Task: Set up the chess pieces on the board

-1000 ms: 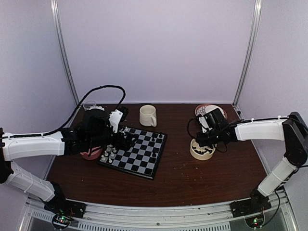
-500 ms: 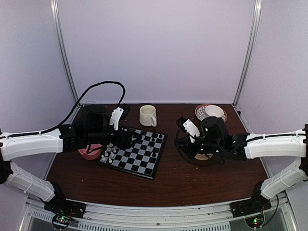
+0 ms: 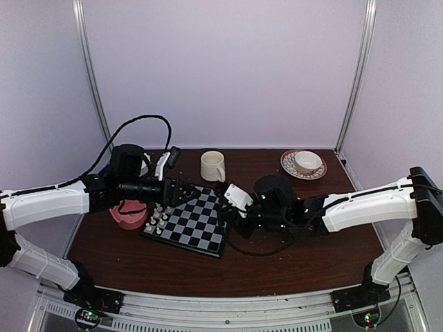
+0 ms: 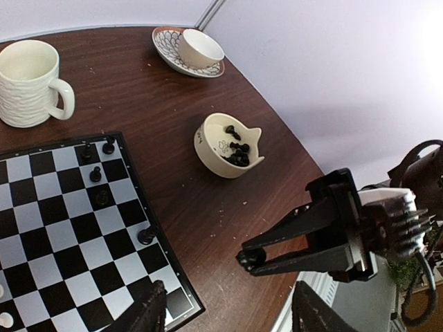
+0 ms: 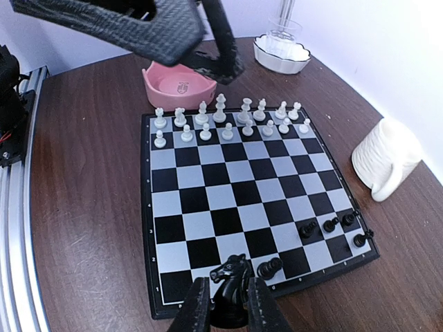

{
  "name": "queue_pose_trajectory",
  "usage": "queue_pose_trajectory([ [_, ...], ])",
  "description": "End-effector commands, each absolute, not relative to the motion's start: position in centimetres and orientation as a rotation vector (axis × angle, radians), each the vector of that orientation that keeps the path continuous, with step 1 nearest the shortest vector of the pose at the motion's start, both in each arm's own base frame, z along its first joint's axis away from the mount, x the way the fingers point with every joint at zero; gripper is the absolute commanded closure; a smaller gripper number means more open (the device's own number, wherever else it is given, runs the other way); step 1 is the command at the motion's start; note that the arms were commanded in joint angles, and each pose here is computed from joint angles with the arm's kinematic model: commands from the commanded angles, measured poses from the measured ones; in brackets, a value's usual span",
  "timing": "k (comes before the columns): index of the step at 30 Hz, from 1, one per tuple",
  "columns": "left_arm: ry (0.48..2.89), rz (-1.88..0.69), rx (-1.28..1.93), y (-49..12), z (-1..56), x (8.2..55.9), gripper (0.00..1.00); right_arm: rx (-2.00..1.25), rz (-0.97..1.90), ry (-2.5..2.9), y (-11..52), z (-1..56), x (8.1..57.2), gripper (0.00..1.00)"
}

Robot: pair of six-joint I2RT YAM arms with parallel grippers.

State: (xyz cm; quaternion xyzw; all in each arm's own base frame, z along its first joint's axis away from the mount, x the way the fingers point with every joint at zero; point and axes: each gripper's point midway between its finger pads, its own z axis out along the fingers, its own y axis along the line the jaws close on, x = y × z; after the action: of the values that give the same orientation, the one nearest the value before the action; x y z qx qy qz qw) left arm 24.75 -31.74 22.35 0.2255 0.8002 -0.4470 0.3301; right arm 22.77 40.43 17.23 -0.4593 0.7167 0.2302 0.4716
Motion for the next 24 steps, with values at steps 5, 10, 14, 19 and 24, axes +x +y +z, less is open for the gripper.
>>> queue_pose_trajectory([
  [5,2.16,-1.366,0.581,-32.8,21.8,23.7,0.45,-1.143,0.478,1.631,43.8,18.9,22.7,0.98],
  [10,2.211,-1.401,0.593,-33.5,20.6,23.7,0.52,-1.124,0.442,1.608,44.0,18.9,22.9,0.98],
  [14,2.24,-1.44,0.605,-34.1,20.0,23.5,0.55,-1.122,0.431,1.596,43.9,18.9,22.8,0.98],
  [19,2.254,-1.509,0.62,-34.8,19.6,23.2,0.54,-1.133,0.42,1.593,44.0,18.7,22.7,0.99],
  [24,2.257,-1.556,0.626,-35.3,19.5,23.1,0.54,-1.143,0.414,1.591,44.2,18.5,22.7,0.99],
])
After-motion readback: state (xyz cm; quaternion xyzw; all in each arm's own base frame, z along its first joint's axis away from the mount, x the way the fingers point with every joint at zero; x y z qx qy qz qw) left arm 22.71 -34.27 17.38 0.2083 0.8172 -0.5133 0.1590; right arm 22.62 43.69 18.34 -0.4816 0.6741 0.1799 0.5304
